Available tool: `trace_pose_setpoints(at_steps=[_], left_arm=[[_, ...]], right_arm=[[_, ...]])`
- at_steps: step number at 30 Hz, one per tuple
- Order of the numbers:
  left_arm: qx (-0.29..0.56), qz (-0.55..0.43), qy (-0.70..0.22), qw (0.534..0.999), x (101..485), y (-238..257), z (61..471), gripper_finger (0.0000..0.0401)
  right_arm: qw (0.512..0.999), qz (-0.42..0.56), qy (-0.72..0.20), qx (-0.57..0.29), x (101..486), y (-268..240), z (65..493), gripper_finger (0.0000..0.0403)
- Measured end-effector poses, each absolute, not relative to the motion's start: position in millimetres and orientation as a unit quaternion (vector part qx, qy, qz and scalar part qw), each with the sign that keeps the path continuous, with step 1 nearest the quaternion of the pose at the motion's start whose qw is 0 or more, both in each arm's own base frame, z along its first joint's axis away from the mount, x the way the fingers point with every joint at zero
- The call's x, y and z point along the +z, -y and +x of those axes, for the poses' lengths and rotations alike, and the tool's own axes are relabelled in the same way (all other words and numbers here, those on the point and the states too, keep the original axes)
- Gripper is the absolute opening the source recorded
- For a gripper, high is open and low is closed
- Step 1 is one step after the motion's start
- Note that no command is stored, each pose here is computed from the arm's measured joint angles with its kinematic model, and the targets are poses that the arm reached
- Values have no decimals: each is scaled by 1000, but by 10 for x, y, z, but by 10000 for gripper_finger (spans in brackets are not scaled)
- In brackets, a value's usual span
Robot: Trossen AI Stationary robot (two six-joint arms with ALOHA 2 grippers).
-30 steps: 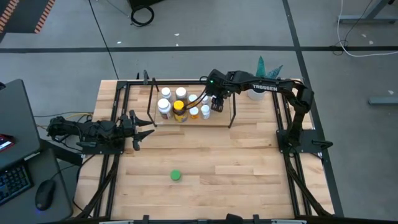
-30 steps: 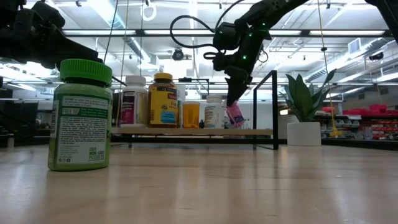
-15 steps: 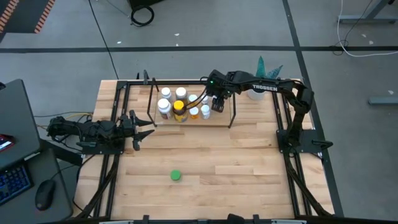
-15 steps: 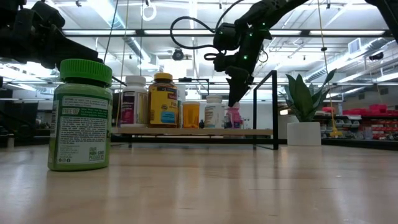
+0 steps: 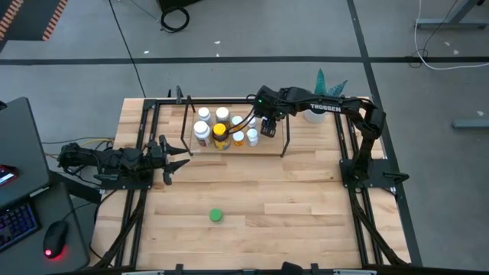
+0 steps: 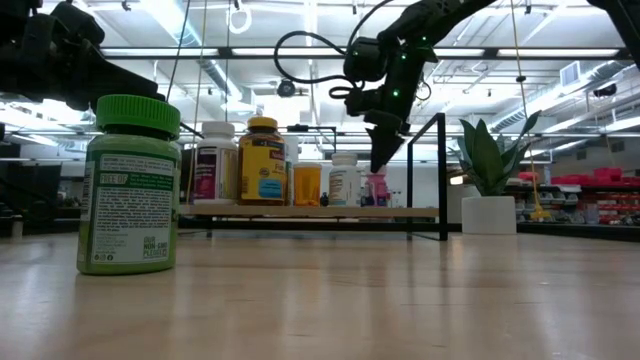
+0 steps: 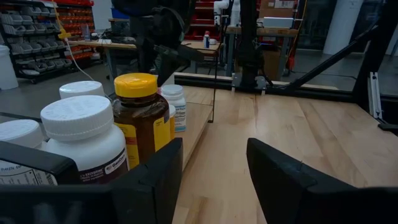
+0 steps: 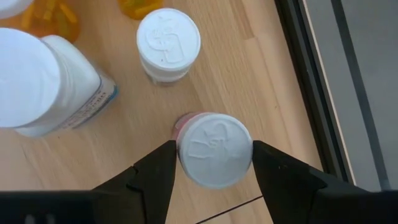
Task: Pick and place medicine bottles onto shelf by color
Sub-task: Put the pink bottle on the shelf, then put the green bottle on the shelf
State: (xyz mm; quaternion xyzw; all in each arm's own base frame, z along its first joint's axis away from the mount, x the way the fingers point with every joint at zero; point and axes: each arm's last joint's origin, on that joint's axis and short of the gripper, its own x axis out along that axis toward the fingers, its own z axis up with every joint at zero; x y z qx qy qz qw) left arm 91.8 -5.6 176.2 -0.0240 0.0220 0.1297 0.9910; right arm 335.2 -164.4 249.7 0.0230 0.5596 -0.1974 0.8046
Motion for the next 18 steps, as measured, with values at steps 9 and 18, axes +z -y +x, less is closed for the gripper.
trace_pose_setpoints(at_steps=[9, 18], left_arm=[[130, -24, -22, 991, 1762, 56, 918, 183], [130, -24, -22, 991, 1762, 56, 918, 184]], right_arm=[[803, 31, -561, -198, 2653, 1583, 3380, 227], [849, 8, -504, -157, 3019, 1161, 3649, 232]])
